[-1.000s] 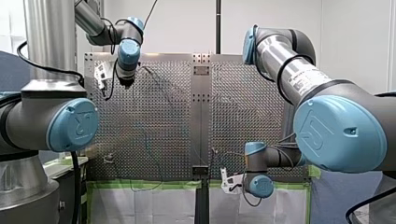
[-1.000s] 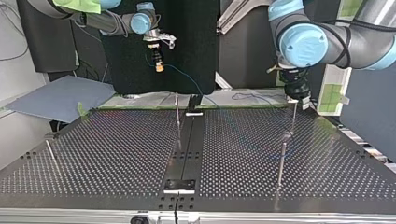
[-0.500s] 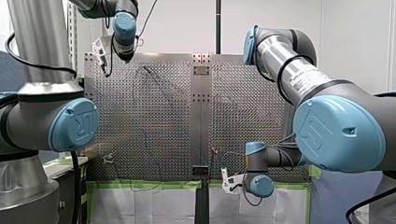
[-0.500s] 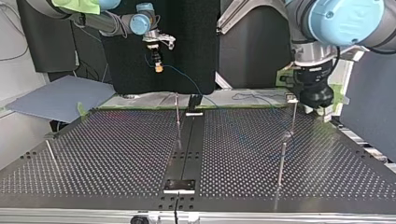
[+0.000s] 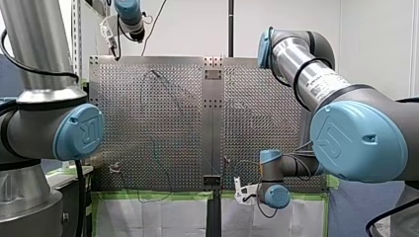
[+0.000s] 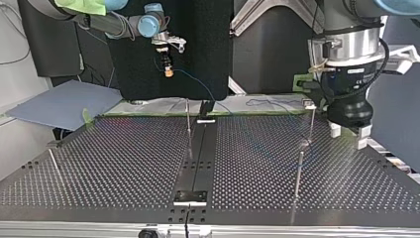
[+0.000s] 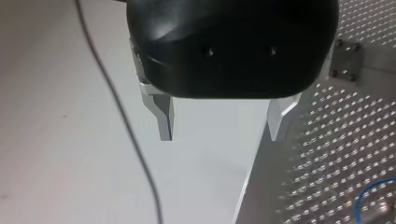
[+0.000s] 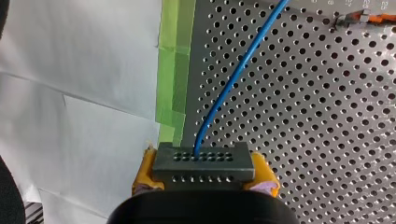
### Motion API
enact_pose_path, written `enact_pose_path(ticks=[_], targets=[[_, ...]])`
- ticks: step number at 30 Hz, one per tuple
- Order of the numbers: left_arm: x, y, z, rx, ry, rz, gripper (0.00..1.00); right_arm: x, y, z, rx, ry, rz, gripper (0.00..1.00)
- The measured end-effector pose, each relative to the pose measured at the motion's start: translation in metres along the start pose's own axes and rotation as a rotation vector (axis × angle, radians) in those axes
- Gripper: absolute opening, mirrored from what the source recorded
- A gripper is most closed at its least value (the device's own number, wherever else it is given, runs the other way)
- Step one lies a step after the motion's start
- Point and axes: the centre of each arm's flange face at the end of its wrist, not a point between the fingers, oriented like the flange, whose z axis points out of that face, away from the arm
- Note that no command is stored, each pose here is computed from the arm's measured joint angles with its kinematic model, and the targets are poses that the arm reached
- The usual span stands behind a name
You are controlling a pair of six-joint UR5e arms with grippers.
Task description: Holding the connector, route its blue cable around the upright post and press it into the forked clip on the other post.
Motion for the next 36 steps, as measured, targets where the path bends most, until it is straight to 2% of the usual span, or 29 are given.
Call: enact_pose_path(ticks=[13, 18, 21, 28, 36], targets=[[0.036, -0.013, 0.024, 0.094, 0.120, 0.055, 0.98, 0.001, -0.003, 0.002, 0.006, -0.008, -0.003, 0.00], [0.042, -0.016, 0.025, 0.123, 0.144, 0.061, 0.98, 0.002, -0.003, 0.004, 0.008, -0.009, -0.004, 0.00], [0.046, -0.015, 0.029, 0.123, 0.151, 0.062, 0.98, 0.002, -0.003, 0.004, 0.008, -0.009, -0.004, 0.00], [0.059, -0.010, 0.041, 0.083, 0.172, 0.077, 0.98, 0.003, -0.004, 0.004, 0.009, -0.009, -0.005, 0.00], [0.061, -0.008, 0.044, 0.072, 0.173, 0.080, 0.98, 0.003, -0.004, 0.004, 0.009, -0.010, -0.006, 0.00]])
